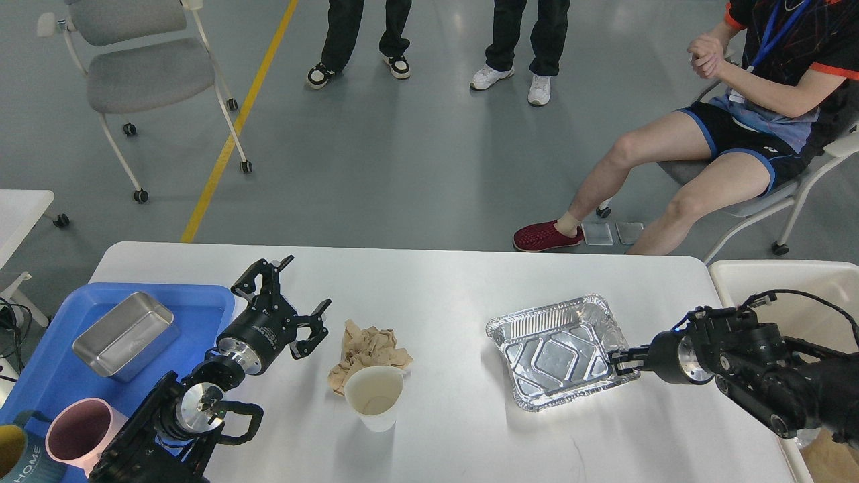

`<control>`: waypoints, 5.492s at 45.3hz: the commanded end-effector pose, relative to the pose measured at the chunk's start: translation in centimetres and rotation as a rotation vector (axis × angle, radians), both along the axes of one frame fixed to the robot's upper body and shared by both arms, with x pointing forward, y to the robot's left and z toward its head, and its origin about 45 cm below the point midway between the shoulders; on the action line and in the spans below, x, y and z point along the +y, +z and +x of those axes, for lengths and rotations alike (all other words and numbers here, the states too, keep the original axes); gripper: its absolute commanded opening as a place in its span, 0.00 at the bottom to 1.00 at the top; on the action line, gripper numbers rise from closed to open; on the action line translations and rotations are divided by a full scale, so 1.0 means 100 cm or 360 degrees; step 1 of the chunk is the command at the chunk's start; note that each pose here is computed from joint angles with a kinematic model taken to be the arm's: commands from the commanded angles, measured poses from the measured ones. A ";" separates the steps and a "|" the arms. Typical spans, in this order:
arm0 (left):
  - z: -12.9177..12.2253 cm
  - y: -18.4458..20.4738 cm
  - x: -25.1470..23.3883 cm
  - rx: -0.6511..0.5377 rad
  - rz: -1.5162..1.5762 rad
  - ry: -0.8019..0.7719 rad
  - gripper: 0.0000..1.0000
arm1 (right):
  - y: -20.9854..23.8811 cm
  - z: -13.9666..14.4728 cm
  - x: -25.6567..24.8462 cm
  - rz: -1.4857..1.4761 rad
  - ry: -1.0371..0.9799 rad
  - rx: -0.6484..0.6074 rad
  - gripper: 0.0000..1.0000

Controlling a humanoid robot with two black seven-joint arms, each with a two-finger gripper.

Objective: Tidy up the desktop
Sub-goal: 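Grasp the foil tray edge and lift it with the right gripper, then hold the foil tray up and move the left gripper toward the paper cup, then grasp the white paper cup with the left gripper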

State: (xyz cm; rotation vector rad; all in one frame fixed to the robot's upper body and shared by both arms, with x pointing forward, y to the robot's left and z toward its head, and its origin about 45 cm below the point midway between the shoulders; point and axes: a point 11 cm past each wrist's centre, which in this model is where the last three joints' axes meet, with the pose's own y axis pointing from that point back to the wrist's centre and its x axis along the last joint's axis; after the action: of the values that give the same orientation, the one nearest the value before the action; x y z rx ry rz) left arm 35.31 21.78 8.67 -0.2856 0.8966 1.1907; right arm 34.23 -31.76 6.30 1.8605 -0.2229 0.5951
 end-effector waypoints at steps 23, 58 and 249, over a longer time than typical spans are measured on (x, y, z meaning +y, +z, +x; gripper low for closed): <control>0.000 -0.001 -0.004 0.0009 0.0007 -0.0016 0.97 | 0.146 0.064 -0.012 0.0465 -0.0312 0.0209 0.00; 0.000 -0.001 -0.001 0.0008 0.0027 -0.0017 0.97 | 0.167 0.067 0.032 0.0311 -0.0240 0.0196 0.00; -0.072 0.007 -0.035 -0.0660 0.1981 -0.2117 0.19 | 0.132 0.030 0.054 0.0453 -0.0281 0.0350 0.00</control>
State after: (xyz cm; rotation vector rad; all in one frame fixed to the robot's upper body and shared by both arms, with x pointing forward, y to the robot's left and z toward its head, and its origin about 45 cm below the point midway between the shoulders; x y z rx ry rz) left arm 28.09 18.29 9.07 0.9355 -0.2131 0.2176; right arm 37.31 -26.37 19.64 2.1351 -0.3356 0.2445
